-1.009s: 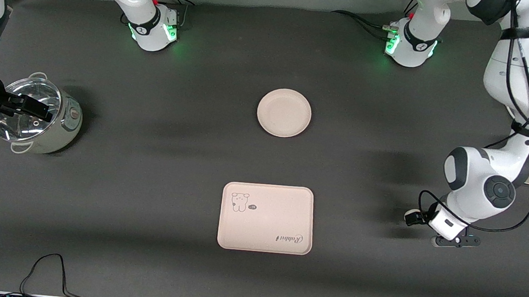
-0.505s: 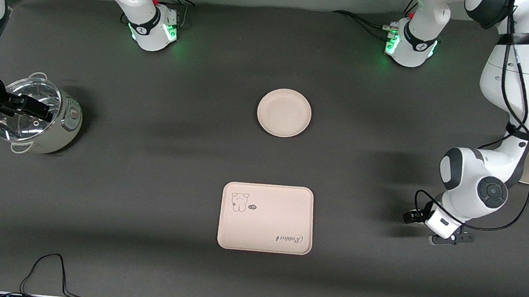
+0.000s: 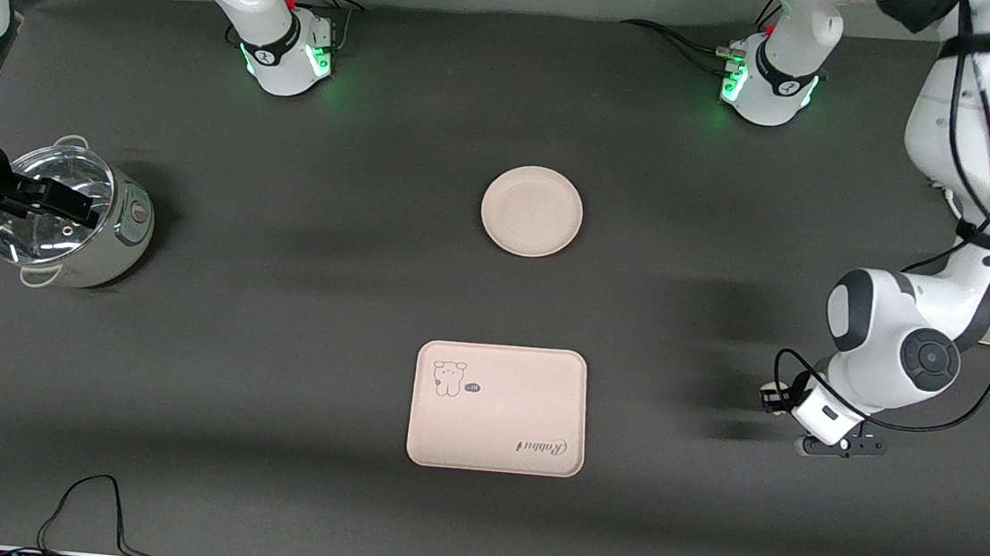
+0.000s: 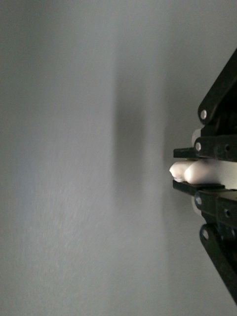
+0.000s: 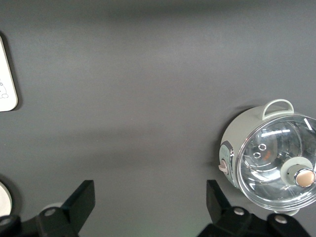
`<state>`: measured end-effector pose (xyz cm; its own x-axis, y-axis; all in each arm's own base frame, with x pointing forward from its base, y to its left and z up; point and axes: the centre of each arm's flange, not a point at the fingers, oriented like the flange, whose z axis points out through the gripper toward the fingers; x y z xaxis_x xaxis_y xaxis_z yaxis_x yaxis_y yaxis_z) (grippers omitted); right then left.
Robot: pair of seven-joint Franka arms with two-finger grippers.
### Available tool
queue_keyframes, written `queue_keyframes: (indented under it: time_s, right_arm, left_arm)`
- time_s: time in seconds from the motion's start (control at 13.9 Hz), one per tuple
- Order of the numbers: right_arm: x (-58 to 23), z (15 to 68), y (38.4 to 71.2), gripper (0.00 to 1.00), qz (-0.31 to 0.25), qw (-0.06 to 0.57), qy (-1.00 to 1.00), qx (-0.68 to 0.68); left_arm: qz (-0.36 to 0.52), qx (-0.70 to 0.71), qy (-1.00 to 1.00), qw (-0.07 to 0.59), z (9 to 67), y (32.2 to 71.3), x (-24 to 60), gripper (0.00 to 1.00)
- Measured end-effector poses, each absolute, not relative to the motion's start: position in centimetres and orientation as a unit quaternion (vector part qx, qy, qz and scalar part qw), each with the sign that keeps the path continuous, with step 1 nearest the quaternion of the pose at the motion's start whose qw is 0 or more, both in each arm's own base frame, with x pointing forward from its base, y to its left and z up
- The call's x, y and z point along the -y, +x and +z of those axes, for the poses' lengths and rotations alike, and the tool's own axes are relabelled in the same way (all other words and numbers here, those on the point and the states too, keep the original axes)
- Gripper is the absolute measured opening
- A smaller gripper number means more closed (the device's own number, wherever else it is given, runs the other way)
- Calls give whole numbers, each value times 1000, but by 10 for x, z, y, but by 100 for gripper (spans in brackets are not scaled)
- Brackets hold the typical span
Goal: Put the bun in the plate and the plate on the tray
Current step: 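Carry the bun with the left gripper over the white plate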
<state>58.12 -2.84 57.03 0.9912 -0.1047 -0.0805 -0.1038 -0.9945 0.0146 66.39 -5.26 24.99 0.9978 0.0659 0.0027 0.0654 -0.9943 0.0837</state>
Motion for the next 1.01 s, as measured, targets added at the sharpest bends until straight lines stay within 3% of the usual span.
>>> queue_keyframes:
  time_s: [0.07, 0.29, 0.5, 0.72, 1.01]
  right_arm:
    - [28, 570, 581, 100, -41, 5, 998, 52]
    - [28, 570, 581, 100, -41, 5, 998, 52]
    - [29, 570, 581, 100, -41, 5, 998, 52]
    - [29, 571, 581, 100, -40, 5, 998, 52]
    - [29, 571, 581, 100, -40, 5, 998, 52]
  left_arm:
    - [-7, -30, 998, 51, 282, 659, 73, 15]
    - [-14, -32, 997, 74, 381, 626, 151, 15]
    - [-5, -43, 997, 71, 432, 559, 254, 15]
    - [14, -65, 997, 45, 417, 468, 360, 15]
    - [38, -92, 995, -7, 338, 377, 433, 15]
